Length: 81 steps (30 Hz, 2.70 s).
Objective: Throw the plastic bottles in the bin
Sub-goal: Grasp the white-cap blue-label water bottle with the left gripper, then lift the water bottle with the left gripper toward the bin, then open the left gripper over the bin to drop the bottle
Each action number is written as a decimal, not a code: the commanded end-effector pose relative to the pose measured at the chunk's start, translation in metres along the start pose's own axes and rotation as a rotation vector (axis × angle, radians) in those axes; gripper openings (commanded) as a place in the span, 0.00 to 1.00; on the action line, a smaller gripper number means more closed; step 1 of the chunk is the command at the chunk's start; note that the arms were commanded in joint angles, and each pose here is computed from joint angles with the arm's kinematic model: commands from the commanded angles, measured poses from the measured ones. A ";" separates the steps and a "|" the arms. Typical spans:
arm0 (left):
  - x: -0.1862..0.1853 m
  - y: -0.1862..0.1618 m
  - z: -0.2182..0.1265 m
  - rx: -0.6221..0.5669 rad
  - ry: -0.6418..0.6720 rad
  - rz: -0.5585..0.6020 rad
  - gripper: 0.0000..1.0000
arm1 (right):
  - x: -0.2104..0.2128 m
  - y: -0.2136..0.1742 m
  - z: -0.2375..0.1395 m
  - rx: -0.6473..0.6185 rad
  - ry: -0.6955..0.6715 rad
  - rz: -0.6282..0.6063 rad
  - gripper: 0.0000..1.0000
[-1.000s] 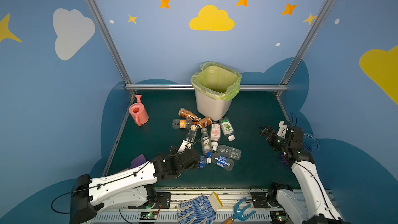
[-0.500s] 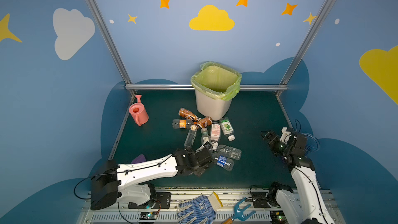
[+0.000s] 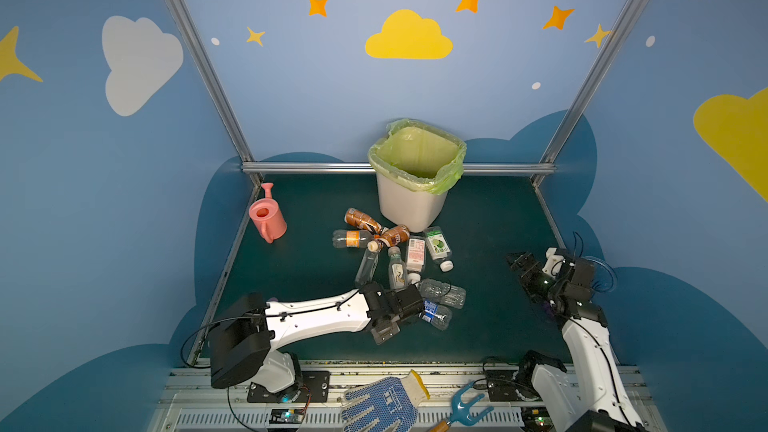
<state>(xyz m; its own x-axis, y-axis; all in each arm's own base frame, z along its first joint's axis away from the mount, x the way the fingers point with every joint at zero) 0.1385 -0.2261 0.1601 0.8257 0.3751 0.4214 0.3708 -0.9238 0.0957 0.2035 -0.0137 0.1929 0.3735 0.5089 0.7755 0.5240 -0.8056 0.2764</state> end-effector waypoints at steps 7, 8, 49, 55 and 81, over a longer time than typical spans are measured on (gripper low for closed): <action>0.001 0.007 0.033 0.104 -0.048 0.071 0.95 | -0.002 0.003 0.001 -0.004 0.012 0.005 0.98; 0.001 0.008 0.035 0.106 -0.053 0.074 0.94 | -0.003 0.003 0.001 -0.004 0.010 0.007 0.98; 0.227 -0.022 -0.338 -1.374 0.552 -0.506 0.51 | 0.031 0.066 0.030 0.075 0.099 0.091 0.98; 0.302 0.082 -0.258 -1.306 0.215 -0.649 0.54 | 0.032 0.060 0.033 0.092 0.102 0.089 0.98; 0.307 0.054 -0.280 -1.327 0.251 -0.796 1.00 | 0.030 0.032 0.004 0.101 0.014 0.199 0.98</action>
<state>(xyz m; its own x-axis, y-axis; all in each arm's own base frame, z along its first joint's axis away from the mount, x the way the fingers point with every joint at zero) 0.2626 -0.1675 0.5959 0.5084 0.8611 0.0018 -0.1893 0.1097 0.9758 0.2466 -0.0296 0.2261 0.4049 0.3752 0.8339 0.5294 -0.8397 0.1208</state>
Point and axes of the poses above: each gripper's point midway between its finger pads, its own z axis out along the fingers, its own x axis along the line the jaws close on, y = z × x, the point moved 9 cm from there along -z, back along the fingers, and after that the axes turned 7 degrees about z, right-handed, at the moved point
